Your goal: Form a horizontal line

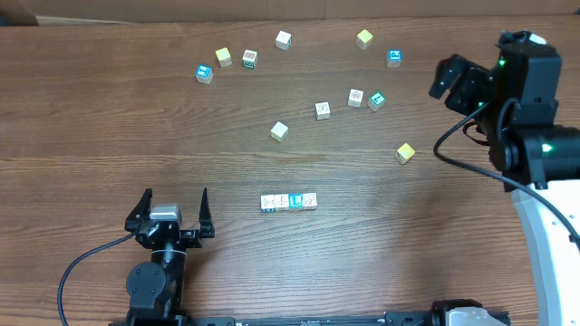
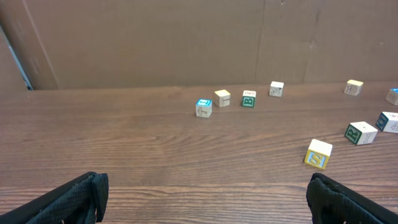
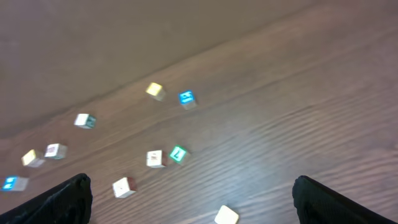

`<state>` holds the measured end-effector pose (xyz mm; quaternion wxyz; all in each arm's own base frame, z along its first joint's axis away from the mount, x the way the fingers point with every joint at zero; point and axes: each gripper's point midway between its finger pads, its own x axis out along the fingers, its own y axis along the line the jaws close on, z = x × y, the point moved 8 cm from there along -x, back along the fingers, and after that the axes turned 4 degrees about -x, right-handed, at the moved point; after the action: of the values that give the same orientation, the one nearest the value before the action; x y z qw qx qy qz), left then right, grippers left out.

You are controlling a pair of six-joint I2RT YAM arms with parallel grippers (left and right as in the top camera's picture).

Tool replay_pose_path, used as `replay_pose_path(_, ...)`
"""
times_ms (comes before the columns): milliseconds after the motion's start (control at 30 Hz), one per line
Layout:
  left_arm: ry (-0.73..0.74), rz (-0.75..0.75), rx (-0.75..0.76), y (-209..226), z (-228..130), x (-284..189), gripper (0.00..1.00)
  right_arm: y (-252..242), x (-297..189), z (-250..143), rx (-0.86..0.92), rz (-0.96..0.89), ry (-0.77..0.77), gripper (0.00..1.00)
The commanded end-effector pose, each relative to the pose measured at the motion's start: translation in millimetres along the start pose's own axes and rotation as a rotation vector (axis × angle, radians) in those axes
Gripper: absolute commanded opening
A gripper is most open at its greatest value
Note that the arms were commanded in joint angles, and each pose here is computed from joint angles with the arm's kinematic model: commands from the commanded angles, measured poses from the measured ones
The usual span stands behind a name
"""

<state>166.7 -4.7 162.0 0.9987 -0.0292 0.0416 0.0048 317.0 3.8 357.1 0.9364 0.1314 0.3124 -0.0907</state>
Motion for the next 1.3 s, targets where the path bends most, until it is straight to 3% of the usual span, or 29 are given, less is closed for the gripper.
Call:
replay_pose_path(0, -0.010, -0.020, 0.025, -2, 1, -1, 1.00, 7, -9, -6, -0.071, 0.022, -0.011, 1.00)
replay_pose_path(133, -0.010, -0.020, 0.025, -2, 1, -1, 1.00, 24, -5, -16, -0.236, 0.141, -0.020, 1.00)
replay_pose_path(300, -0.010, -0.020, 0.025, -2, 1, -1, 0.99, 38, 4, -20, -0.374, 0.296, -0.176, 1.00)
replay_pose_path(500, -0.010, -0.020, 0.025, -2, 1, -1, 0.99, 27, 20, -57, -0.371, 0.315, -0.254, 1.00)
replay_pose_path(1000, -0.010, -0.020, 0.025, -2, 1, -1, 1.00, -22, 61, -221, -0.383, 0.416, -0.262, 1.00)
replay_pose_path(1100, -0.010, -0.020, 0.025, -2, 1, -1, 0.99, -28, 52, -233, -0.380, 0.439, -0.393, 1.00)
replay_pose_path(1267, -0.010, -0.020, 0.025, -2, 1, -1, 1.00, -34, 50, -243, -0.378, 0.428, -0.381, 1.00)
